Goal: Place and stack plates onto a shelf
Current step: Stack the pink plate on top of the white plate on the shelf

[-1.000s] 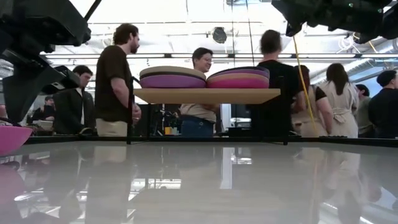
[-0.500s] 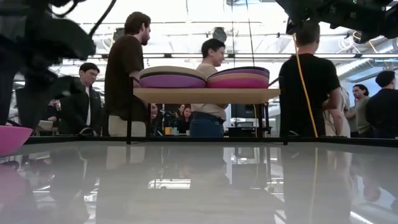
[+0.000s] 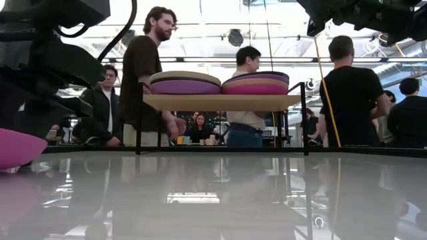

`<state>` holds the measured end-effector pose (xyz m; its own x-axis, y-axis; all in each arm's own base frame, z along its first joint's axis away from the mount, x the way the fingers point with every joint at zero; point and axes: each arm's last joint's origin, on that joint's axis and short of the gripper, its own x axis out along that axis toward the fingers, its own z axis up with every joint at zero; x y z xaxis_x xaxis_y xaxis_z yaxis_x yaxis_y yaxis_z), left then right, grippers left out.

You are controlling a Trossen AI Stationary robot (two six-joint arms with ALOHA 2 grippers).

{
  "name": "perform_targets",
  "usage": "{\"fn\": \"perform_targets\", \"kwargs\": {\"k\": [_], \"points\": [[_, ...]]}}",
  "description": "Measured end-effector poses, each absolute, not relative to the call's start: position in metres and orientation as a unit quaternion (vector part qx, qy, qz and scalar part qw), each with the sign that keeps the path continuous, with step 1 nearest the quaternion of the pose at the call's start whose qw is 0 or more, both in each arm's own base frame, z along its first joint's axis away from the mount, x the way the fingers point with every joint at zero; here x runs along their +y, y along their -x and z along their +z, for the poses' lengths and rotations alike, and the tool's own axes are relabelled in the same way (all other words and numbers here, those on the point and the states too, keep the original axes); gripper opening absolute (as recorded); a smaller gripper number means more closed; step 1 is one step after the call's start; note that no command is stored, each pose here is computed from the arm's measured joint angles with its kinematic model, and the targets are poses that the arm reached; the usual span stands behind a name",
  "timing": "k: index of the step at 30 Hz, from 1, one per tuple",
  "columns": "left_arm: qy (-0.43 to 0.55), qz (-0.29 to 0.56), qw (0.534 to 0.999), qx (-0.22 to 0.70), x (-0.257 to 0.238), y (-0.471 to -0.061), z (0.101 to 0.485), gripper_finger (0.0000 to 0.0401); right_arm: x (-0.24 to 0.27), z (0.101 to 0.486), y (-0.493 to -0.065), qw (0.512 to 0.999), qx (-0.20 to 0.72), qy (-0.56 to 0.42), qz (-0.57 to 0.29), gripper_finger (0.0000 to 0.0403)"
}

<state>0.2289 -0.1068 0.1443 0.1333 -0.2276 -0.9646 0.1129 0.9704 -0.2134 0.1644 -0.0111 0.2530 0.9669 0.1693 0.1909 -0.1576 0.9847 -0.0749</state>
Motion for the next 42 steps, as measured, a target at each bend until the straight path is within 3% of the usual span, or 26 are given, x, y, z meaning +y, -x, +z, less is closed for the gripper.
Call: {"fn": "perform_targets", "kwargs": {"k": [7, 14, 18, 23, 31, 42], "points": [[0.060, -0.126, 0.749, 0.648, -0.106, -0.230, 0.146, 0.0016, -0.011, 0.253, -0.164, 0.991, -0.099, 0.029, 0.082, 0.0112], [0.091, -0.099, 0.774, 0.619, -0.088, -0.242, 0.172, 0.0011, -0.013, 0.253, -0.165, 0.993, -0.100, 0.035, 0.053, 0.0112], [0.077, -0.052, 0.810, 0.579, -0.068, -0.255, 0.211, 0.0010, -0.013, 0.254, -0.165, 0.993, -0.102, 0.037, 0.042, 0.0112], [0.057, 0.083, 0.839, 0.535, -0.028, -0.267, 0.264, 0.0010, -0.013, 0.254, -0.165, 0.993, -0.103, 0.037, 0.043, 0.0112], [0.082, 0.164, 0.890, 0.418, 0.036, -0.282, 0.342, 0.0010, -0.013, 0.254, -0.165, 0.993, -0.103, 0.043, 0.043, 0.0112], [0.146, 0.322, 0.882, 0.311, 0.129, -0.253, 0.394, 0.0010, -0.014, 0.253, -0.165, 0.992, -0.103, 0.070, 0.038, 0.0112]]}}
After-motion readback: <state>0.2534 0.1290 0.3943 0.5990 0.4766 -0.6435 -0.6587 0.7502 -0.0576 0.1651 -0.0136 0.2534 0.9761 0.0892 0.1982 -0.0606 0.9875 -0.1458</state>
